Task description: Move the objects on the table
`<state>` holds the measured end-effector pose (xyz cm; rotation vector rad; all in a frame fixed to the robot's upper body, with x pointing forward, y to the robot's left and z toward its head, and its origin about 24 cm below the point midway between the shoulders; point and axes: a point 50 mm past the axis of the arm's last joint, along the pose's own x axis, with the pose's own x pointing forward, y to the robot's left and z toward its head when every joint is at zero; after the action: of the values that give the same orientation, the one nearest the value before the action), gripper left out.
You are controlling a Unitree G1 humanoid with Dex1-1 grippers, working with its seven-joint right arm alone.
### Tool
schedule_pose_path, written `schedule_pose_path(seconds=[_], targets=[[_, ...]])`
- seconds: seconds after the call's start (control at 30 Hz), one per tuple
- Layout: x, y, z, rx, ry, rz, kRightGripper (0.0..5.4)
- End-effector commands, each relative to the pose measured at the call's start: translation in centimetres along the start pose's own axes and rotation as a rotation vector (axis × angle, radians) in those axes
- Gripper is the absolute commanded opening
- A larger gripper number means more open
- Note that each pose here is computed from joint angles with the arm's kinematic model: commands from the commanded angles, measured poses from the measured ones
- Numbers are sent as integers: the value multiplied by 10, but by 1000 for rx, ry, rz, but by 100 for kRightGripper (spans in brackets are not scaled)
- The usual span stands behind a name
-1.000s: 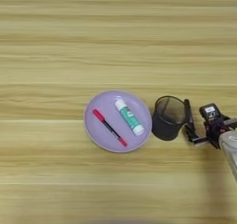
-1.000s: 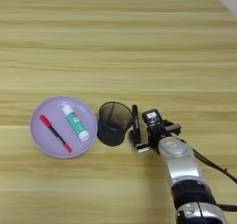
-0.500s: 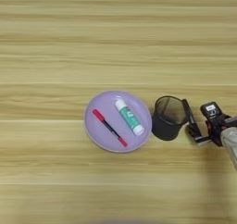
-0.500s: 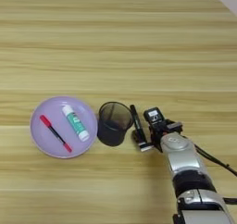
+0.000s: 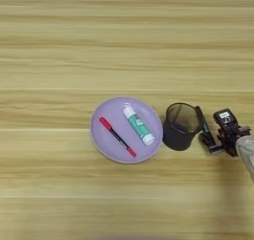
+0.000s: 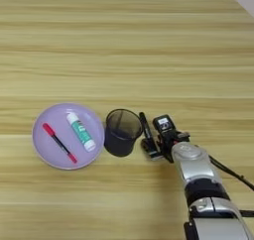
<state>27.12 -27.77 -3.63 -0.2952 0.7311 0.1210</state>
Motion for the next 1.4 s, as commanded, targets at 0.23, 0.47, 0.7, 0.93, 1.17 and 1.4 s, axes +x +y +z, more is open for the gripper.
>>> schedule_pose_path(seconds=[0.23,0.47,0.7,0.93,1.17,1.4], targets=[[-1,-11,31,32,-69,13,324],[-1,-10,31,46,-70,15,244],[0,-9,31,52,-71,15,170],[0,-12,30,64,-65,-2,101],[0,-14,29,71,-61,-13,99],[-1,-21,28,85,-56,-37,99]])
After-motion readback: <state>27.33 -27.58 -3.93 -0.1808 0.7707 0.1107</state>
